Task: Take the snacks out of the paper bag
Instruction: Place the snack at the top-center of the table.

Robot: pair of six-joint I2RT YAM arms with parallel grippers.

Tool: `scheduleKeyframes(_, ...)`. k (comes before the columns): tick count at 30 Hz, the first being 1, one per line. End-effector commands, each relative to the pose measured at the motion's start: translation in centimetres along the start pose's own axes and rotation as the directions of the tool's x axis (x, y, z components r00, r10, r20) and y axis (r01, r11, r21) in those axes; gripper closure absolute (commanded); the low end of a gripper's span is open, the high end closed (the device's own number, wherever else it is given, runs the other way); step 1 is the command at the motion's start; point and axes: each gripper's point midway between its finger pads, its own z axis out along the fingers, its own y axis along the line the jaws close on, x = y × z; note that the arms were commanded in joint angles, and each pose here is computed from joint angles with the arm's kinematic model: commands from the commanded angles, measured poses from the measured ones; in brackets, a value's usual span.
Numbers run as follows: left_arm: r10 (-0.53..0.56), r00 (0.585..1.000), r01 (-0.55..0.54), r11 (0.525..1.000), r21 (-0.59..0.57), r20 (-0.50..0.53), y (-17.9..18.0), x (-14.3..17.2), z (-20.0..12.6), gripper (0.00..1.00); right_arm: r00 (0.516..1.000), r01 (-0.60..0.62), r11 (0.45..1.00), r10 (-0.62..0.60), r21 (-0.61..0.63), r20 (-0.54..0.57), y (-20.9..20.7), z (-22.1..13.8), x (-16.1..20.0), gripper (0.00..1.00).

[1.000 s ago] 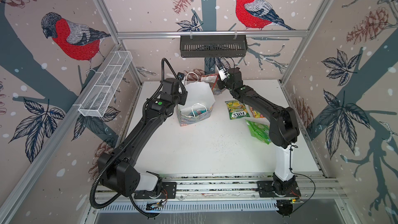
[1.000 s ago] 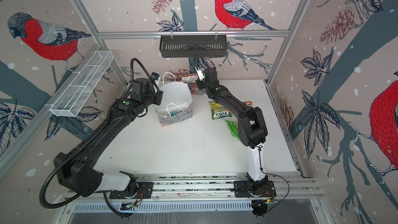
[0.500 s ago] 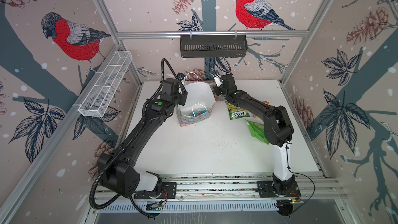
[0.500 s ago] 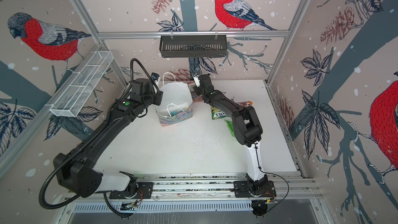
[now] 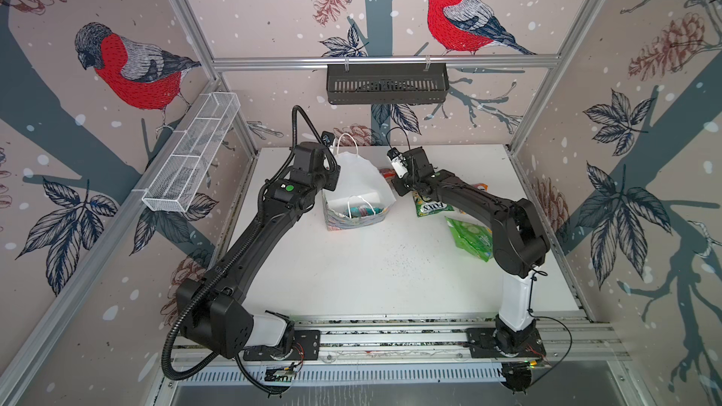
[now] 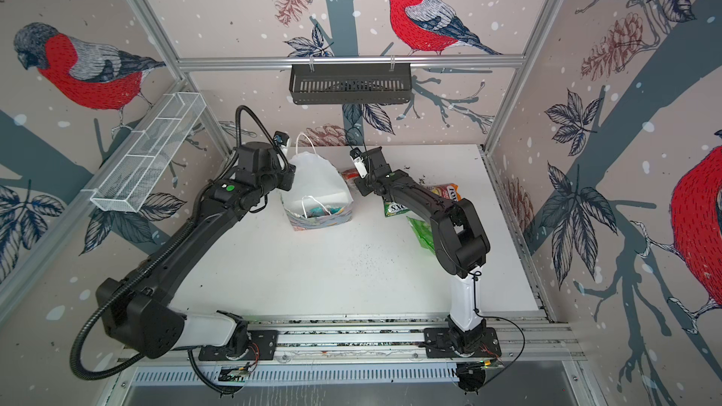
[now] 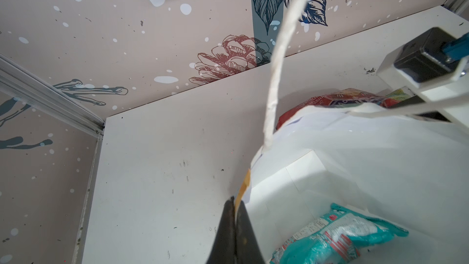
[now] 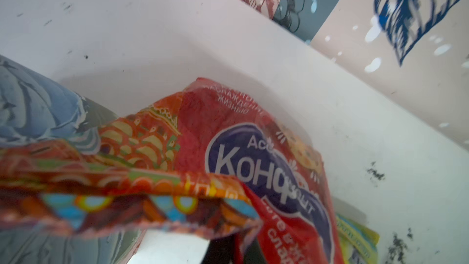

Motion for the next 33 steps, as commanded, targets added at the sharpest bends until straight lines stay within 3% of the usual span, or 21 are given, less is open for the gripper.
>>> scheduleKeyframes(1,0.005,1.0,-0.006,1.0,0.007,0.029,0.0,-0.7,-0.1,1.0,0.99,-0.042,0.994,0.028,-0.099,-0.136,1.8,-0.1,3.3,0.86)
scheduleKeyframes(5,0.004,0.999,-0.005,1.0,0.01,0.032,-0.1,-0.8,-0.1,1.0,0.983,-0.073,0.985,0.044,-0.159,-0.178,2.2,0.2,4.2,0.86)
scheduleKeyframes(10,0.004,1.0,-0.004,1.0,0.011,0.031,-0.1,-0.8,-0.1,1.0,0.981,-0.091,0.973,0.051,-0.211,-0.186,2.8,0.9,4.2,0.76)
scheduleKeyframes(14,0.003,0.999,-0.003,1.0,0.012,0.032,-0.1,-0.8,-0.2,1.0,0.982,-0.105,0.963,0.062,-0.249,-0.176,3.0,0.9,3.8,0.58)
scheduleKeyframes(16,0.002,0.999,-0.003,1.0,0.015,0.032,-0.1,-0.8,-0.1,1.0,0.986,-0.117,0.948,0.075,-0.295,-0.151,3.3,0.2,3.0,0.47)
scheduleKeyframes(25,-0.002,1.0,0.002,1.0,0.01,-0.003,-0.1,-0.4,0.5,1.0,0.967,-0.195,0.865,0.249,-0.463,0.059,0.8,-5.7,-2.6,0.37)
scheduleKeyframes(29,-0.013,0.999,0.012,0.999,-0.036,-0.044,0.7,0.0,0.3,1.0,0.938,-0.301,0.881,0.343,-0.366,0.056,-2.6,-4.7,-2.7,0.36)
scheduleKeyframes(33,-0.023,0.999,0.022,0.999,-0.029,-0.024,0.8,-0.4,-0.8,1.0,0.898,-0.44,0.879,0.435,-0.182,-0.07,-6.9,-1.2,0.1,0.38)
